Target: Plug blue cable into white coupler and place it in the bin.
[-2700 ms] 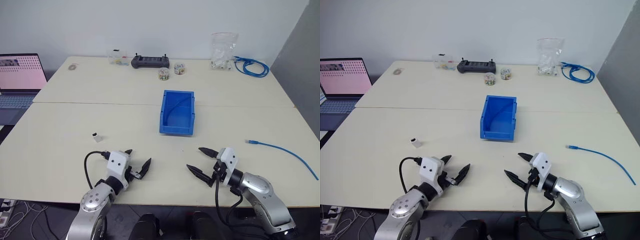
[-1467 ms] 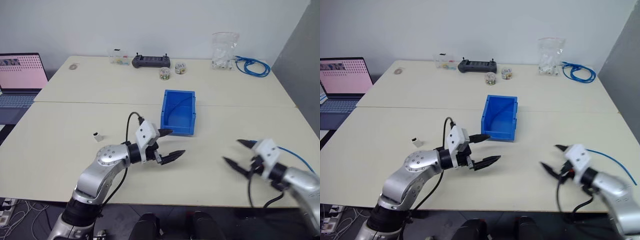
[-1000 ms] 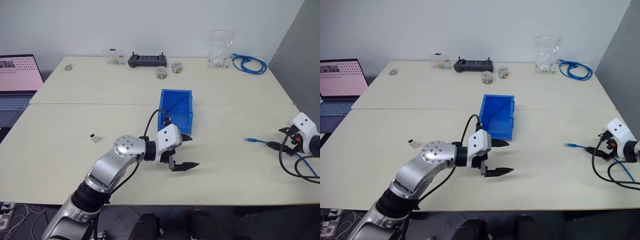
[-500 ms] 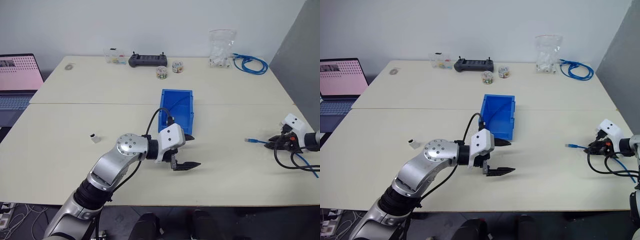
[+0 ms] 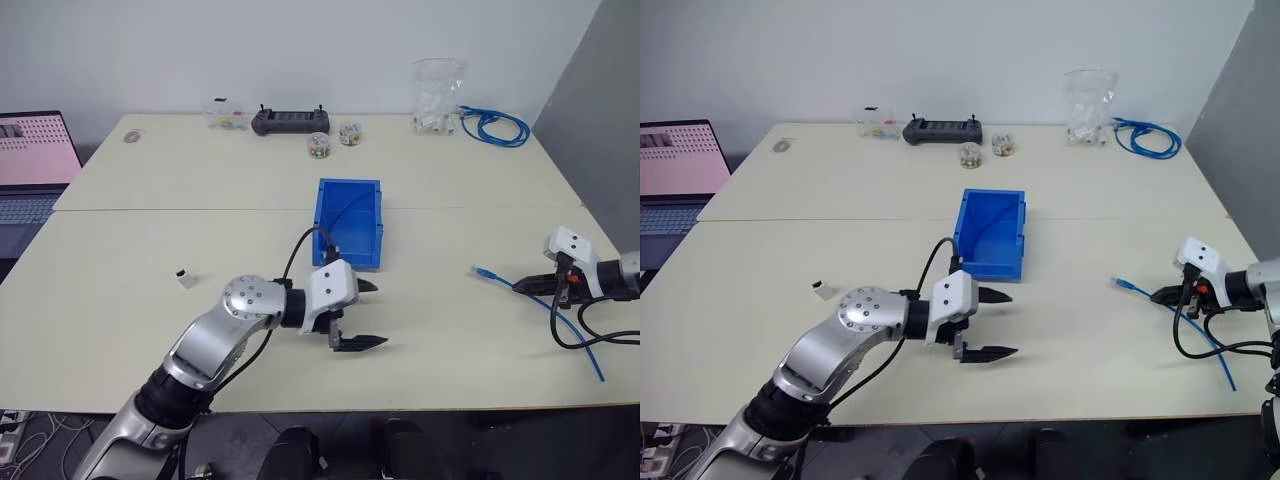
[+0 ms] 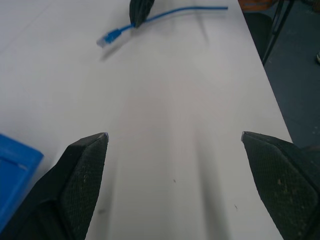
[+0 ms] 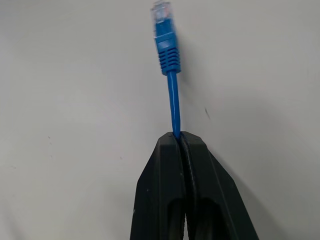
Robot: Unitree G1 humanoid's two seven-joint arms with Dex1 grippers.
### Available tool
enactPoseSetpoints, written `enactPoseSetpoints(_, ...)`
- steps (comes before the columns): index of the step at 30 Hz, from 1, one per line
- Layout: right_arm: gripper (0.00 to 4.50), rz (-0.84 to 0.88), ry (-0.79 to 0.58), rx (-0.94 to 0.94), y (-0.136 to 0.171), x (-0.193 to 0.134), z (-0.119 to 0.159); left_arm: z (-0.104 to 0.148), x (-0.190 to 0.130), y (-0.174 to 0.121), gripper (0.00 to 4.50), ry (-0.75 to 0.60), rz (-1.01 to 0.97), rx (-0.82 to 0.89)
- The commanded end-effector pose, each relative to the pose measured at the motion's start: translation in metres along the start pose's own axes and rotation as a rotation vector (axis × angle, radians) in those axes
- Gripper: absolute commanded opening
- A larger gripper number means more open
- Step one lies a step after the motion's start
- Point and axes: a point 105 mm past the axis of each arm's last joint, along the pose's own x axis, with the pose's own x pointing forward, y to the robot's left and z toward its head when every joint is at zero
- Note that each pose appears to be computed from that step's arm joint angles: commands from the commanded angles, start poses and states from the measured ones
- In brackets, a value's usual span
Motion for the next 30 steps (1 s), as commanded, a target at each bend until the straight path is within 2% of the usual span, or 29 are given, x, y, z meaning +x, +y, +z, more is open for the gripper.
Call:
enactPoseSetpoints(1, 0.01, 0.166, -0.030, -0.179, 0.034, 0.012, 0.044, -0.008, -0.029, 0.003, 4.50, 0.021, 0.075, 0.019)
enactPoseSetpoints(5, 0.01, 0.261, -0.083, -0.269, 0.065, 0.046, 0.078, -0.029, -0.052, -0.002, 4.50, 0.078, 0.130, -0.012)
enactPoseSetpoints(11, 0.01, 0.307, -0.169, -0.316, 0.086, 0.110, 0.131, -0.065, -0.084, -0.010, 4.50, 0.187, 0.211, -0.020)
enactPoseSetpoints(15, 0.01, 0.328, -0.163, -0.330, 0.094, 0.139, 0.146, -0.072, -0.092, -0.007, 4.50, 0.200, 0.254, -0.017)
enactPoseSetpoints(20, 0.01, 0.315, -0.124, -0.316, 0.093, 0.168, 0.150, -0.088, -0.104, -0.004, 4.50, 0.243, 0.276, 0.002)
enactPoseSetpoints(23, 0.63, 0.307, -0.131, -0.312, 0.090, 0.171, 0.155, -0.091, -0.107, 0.005, 4.50, 0.235, 0.307, 0.004)
enactPoseSetpoints(25, 1.21, 0.303, -0.149, -0.299, 0.088, 0.168, 0.158, -0.090, -0.107, 0.011, 4.50, 0.219, 0.322, 0.005)
enactPoseSetpoints(30, 2.42, 0.272, -0.300, -0.242, 0.084, 0.142, 0.179, -0.086, -0.100, 0.028, 4.50, 0.176, 0.355, 0.022)
